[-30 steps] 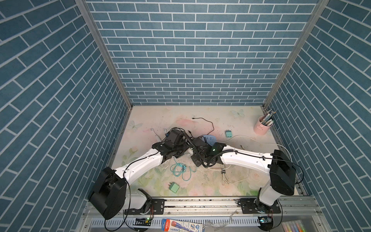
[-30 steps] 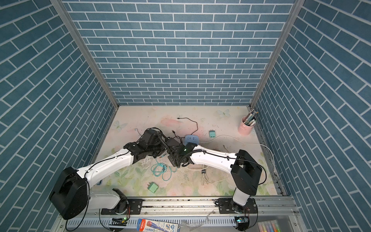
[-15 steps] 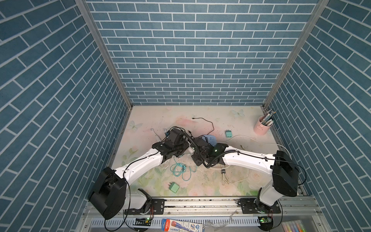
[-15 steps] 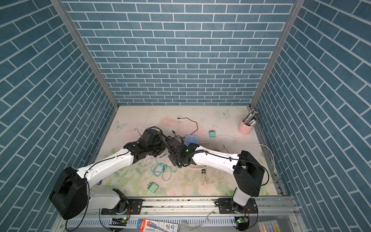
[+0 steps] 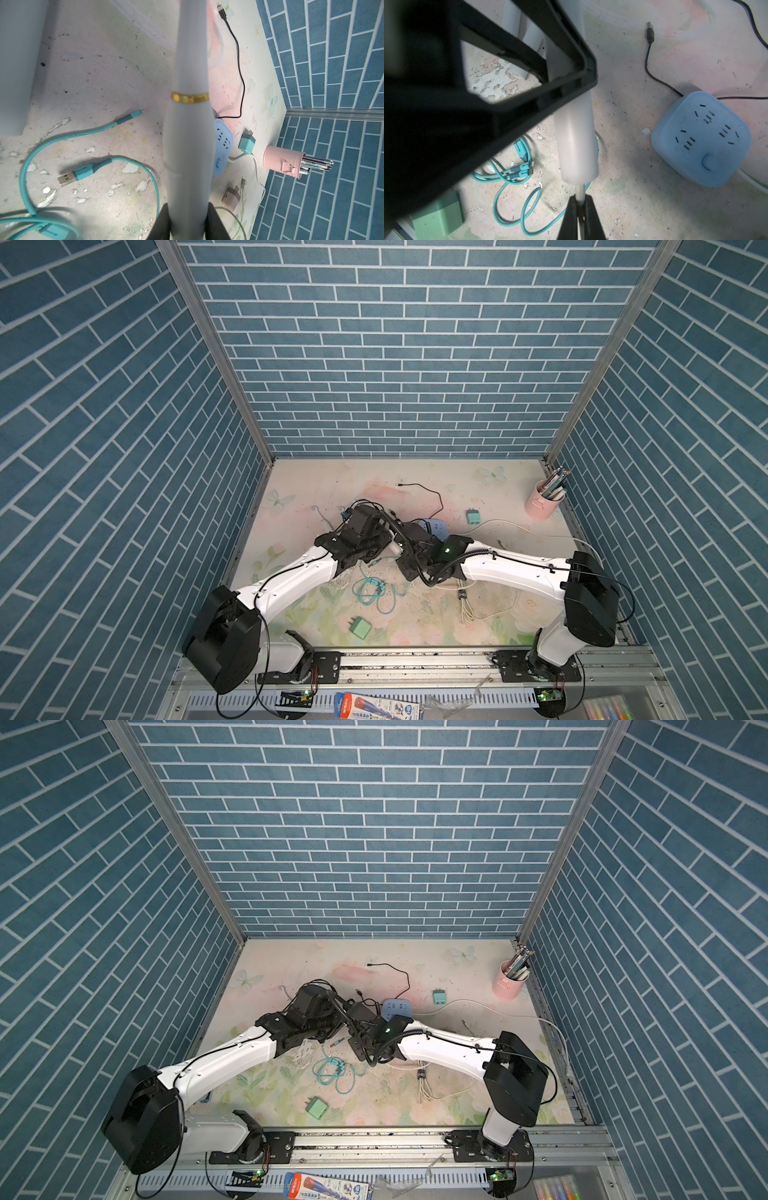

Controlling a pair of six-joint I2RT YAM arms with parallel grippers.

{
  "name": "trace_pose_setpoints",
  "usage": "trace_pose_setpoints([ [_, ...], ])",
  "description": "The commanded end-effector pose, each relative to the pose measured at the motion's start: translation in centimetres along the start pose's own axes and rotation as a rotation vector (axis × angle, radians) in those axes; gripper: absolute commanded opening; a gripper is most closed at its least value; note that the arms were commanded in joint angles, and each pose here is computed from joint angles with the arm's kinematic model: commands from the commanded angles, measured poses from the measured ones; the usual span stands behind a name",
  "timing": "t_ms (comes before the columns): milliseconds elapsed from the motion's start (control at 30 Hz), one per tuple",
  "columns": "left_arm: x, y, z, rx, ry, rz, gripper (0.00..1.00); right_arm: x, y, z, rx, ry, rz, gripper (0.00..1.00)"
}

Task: Charge the electric toothbrush
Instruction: Insert the charging cable into the electric toothbrush.

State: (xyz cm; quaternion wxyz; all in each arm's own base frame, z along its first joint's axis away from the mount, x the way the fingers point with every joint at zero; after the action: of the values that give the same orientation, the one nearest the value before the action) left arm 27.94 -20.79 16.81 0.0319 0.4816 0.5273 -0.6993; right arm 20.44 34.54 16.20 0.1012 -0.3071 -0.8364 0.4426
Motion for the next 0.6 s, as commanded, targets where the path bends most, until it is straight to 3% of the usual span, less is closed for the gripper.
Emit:
trace_pose_setpoints([
  [0,2.7,-0.4,1.6,0.153,0.053,-0.133,0.0,-2.9,-5.6,-6.8,-0.387,0.154,0.096,0.03],
  [133,2.5,-0.2,-1.0,0.13,0.116,-0.181,0.0,-4.1,-7.6,-4.9,-0.384,0.181,0.145,0.38],
  [200,1.7,-0.1,-1.9,0.13,0.153,-0.171,0.0,-5.1,-8.5,-3.6,-0.37,0.208,0.2,0.51],
  [267,1.3,-0.1,-3.6,0.094,0.224,-0.205,0.0,-6.2,-9.9,-2.3,-0.361,0.238,0.254,0.8],
  [300,1.0,-0.1,-4.5,0.083,0.245,-0.226,0.0,-6.9,-10.5,-1.6,-0.35,0.257,0.282,0.86],
  [567,-1.1,2.5,-10.0,0.091,0.334,-0.309,0.0,-9.5,-13.8,6.1,-0.233,0.394,0.346,0.85],
])
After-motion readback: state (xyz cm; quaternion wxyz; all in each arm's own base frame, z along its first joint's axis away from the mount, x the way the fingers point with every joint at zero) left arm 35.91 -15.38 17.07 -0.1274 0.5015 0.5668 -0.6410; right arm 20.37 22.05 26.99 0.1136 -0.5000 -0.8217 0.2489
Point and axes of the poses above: each gripper's point midway between its finger pads, its own y axis out along the fingers, its own x axis along the line the jaws close on, z = x × y, the point moved 4 cm from there along -y, back along the fingers, and after that the axes turned 13 degrees about -y, right-handed, at the moved point
